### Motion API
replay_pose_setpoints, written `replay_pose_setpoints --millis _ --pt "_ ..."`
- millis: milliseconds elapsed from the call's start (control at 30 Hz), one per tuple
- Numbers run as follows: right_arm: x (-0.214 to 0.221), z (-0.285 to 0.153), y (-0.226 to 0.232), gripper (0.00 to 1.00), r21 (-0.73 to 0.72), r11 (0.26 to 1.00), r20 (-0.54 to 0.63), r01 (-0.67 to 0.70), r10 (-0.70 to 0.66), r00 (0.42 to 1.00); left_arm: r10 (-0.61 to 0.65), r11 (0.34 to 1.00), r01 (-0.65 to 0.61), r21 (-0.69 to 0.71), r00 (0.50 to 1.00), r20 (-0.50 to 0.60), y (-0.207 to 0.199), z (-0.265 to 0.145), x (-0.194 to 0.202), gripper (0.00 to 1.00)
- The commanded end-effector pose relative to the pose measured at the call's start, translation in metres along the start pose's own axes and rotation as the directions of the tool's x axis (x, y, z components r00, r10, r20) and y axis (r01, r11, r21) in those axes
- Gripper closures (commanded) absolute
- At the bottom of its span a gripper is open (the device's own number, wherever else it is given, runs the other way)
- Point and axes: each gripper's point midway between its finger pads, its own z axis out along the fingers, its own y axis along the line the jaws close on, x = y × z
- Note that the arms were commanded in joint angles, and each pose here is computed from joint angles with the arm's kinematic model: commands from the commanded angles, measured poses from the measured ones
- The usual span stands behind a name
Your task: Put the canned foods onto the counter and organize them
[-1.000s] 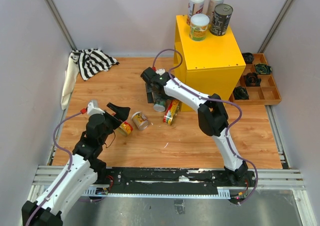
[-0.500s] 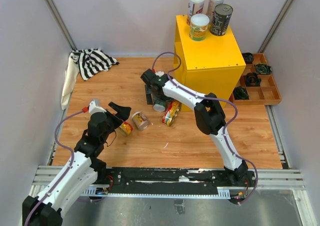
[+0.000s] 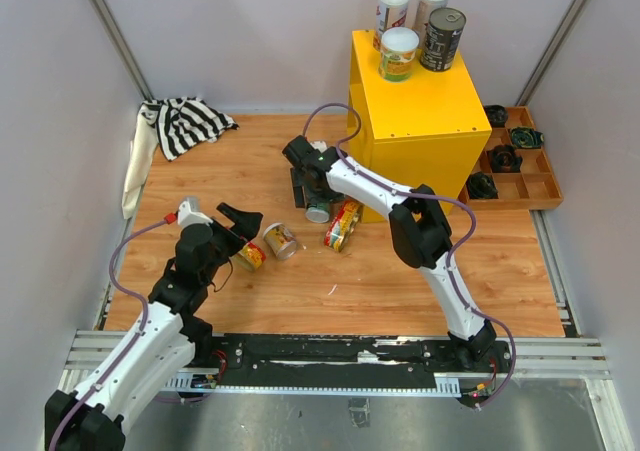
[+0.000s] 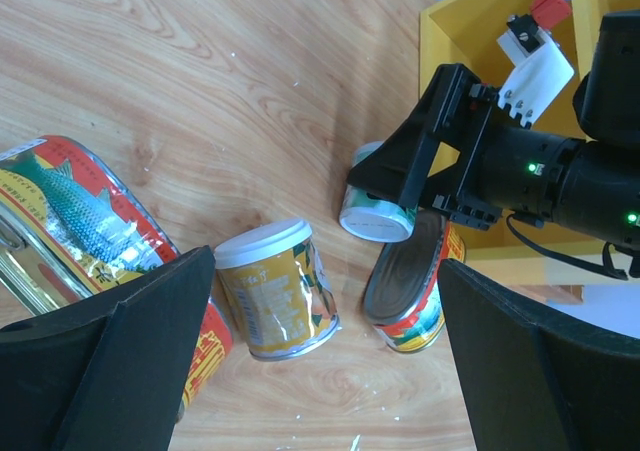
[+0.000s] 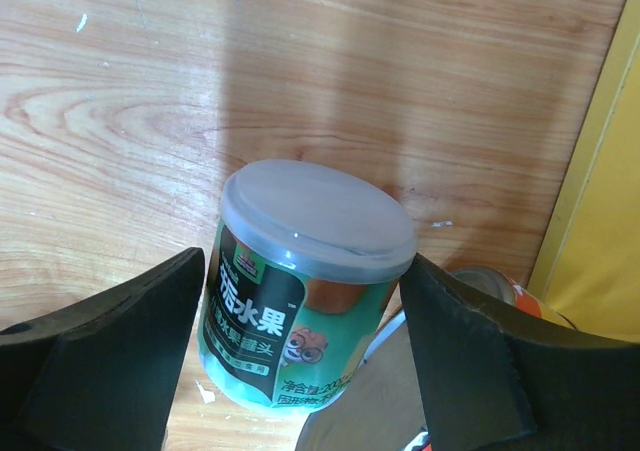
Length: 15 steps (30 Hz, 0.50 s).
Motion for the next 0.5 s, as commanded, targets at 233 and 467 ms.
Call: replay_pose_setpoints --millis 233,467 --pt "0.006 -0.001 0.003 0.48 -0.075 0.996 -0.029 0.042 -0.044 0.999 -0.010 1.000 0.009 0.023 0.999 0.045 -0.004 -0.009 -0.012 0.02" --pt "-0.001 -0.021 0.019 0.81 -0.190 0.976 0.002 0.104 -0.105 0.994 -0.017 0.999 0.015 0.030 0.999 0.049 -0.006 -0.011 -0.014 0.02"
